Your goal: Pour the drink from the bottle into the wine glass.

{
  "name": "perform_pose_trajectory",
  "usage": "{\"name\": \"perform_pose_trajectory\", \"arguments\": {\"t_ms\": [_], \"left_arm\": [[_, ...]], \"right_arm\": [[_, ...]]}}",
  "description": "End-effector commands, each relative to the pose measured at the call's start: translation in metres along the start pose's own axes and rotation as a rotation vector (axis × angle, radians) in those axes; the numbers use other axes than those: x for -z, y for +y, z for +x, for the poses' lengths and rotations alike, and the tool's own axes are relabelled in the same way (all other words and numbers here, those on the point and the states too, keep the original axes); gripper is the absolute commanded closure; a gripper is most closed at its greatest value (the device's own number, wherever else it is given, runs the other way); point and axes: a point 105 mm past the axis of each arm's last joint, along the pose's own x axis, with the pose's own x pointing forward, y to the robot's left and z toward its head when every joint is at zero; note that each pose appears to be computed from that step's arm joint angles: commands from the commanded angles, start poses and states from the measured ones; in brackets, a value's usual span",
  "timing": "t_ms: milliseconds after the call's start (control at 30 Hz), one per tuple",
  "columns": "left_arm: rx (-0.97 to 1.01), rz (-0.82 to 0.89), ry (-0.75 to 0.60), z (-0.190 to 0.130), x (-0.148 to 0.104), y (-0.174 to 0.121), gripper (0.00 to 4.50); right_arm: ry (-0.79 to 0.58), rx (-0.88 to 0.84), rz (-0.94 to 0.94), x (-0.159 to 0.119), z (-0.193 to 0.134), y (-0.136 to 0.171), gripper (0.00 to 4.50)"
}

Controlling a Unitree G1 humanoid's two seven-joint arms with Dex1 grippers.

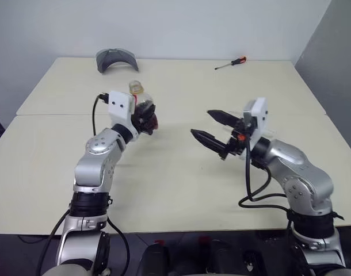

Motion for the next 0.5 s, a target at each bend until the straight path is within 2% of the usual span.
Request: {"name": "perform_pose_trajectory", "arguments": {"t_ms": [33, 300, 500], "left_arm": [[-0.164, 0.056, -0.107, -0.004, -0.031, 0.043, 3.49], [-0.374, 0.094, -0.092, -0.018, -0.019, 0.108, 3.49], [-0.379, 0.012, -0.116, -0.014, -0.001, 0.116, 3.49]], "right_arm": [[-0.058, -0.056, -0.030, -0.013, 0.014, 0.010, 0.03], [-0.078, -0.141, -0.039, -0.009, 0.041, 0.024, 0.03], [-0.043, -0.117, -0.088, 0.006, 0.054, 0.021, 0.03]]}}
